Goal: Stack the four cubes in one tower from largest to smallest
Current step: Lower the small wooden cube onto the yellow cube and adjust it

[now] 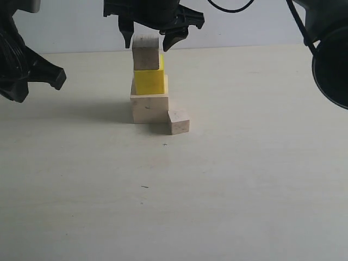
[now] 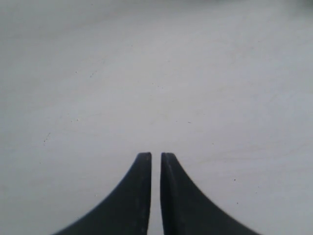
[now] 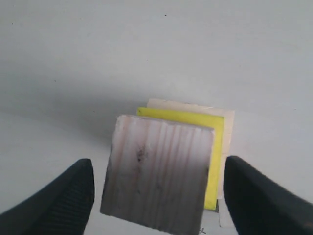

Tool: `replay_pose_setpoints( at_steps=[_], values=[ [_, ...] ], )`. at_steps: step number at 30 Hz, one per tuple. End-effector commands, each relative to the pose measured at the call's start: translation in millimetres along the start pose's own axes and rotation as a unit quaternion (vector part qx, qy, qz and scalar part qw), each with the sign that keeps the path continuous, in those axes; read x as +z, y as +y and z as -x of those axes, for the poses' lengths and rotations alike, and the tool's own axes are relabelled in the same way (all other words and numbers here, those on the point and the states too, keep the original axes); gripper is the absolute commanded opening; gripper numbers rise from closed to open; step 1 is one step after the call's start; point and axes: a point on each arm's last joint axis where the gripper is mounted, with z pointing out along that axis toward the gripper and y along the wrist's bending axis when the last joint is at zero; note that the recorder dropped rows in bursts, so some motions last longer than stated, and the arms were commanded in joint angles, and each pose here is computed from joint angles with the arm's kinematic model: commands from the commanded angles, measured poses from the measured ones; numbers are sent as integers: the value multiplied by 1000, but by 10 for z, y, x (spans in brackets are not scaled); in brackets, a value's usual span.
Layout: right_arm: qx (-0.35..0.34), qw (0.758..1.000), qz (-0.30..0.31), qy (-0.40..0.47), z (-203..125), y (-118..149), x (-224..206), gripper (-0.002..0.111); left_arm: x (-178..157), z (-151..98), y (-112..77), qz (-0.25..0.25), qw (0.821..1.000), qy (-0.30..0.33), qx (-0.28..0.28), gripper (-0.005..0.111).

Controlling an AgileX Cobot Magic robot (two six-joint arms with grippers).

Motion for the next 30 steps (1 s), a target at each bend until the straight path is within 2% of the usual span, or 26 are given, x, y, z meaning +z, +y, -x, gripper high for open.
replay_pose_setpoints(
  at_steps=[1, 30],
  values=[
    [-29, 1000, -1, -12, 25, -2, -89, 70, -20, -16, 9, -2, 1000, -3, -7, 10],
    [-86, 996, -6, -14, 30, -10, -89, 70, -20, -16, 9, -2, 1000, -3, -7, 10]
  ],
)
